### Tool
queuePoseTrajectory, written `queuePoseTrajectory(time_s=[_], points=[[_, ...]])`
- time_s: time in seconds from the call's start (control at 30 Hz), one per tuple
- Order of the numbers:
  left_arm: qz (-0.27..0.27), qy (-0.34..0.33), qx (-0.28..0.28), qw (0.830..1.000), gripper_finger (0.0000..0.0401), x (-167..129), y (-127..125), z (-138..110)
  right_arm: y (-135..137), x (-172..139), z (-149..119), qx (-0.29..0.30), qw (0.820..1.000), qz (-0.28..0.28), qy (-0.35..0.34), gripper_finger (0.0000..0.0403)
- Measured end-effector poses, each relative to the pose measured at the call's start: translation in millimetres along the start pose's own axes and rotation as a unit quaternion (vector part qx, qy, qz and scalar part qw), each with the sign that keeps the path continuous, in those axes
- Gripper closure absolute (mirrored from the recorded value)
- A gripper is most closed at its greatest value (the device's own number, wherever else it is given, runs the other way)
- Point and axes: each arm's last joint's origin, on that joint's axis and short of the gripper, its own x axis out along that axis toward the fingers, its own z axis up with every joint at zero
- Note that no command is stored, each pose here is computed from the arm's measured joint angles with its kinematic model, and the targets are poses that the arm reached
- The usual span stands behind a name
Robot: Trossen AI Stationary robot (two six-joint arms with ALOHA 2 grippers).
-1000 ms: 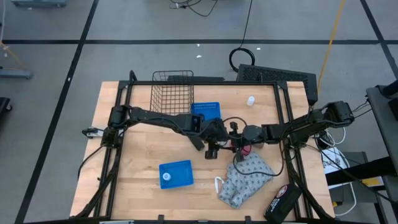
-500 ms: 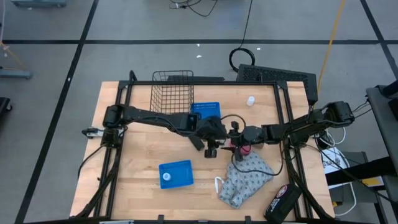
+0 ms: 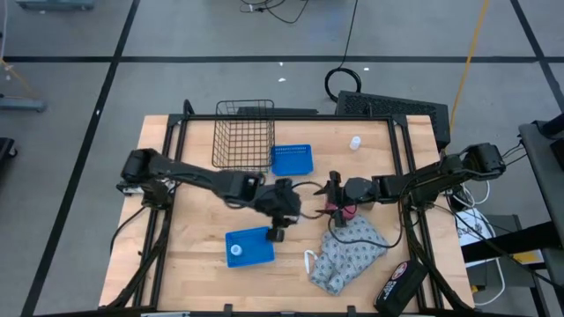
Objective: Pick & Place Medicine items
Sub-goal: Put the bottom white medicine bottles into the bottom blue basket
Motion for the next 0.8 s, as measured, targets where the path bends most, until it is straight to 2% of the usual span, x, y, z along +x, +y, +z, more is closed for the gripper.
queuePoseTrajectory(time_s=[0.13, 0.33, 0.57, 0.67, 0.8], points=[[-0.003, -0.005, -0.028, 1.0, 0.027, -16, -24, -22, 0, 0, 0, 0.0, 1.0, 0.0, 0.0, 0.0138], [-0.009, -0.041, -0.064, 0.997, 0.027, -23, -54, -61, 0, 0, 2, 0.001, 1.0, -0.001, -0.01, 0.0138], [0.016, -0.035, -0.086, 0.996, 0.027, -11, -78, -116, -1, 0, 6, 0.005, 1.0, -0.003, -0.03, 0.0138], [0.023, -0.031, -0.075, 0.996, 0.027, -4, -83, -135, -1, 0, 7, 0.006, 0.999, -0.003, -0.035, 0.0138], [0.046, -0.067, -0.036, 0.996, 0.027, 0, -89, -149, -1, 0, 8, 0.006, 0.999, -0.003, -0.038, 0.0138]])
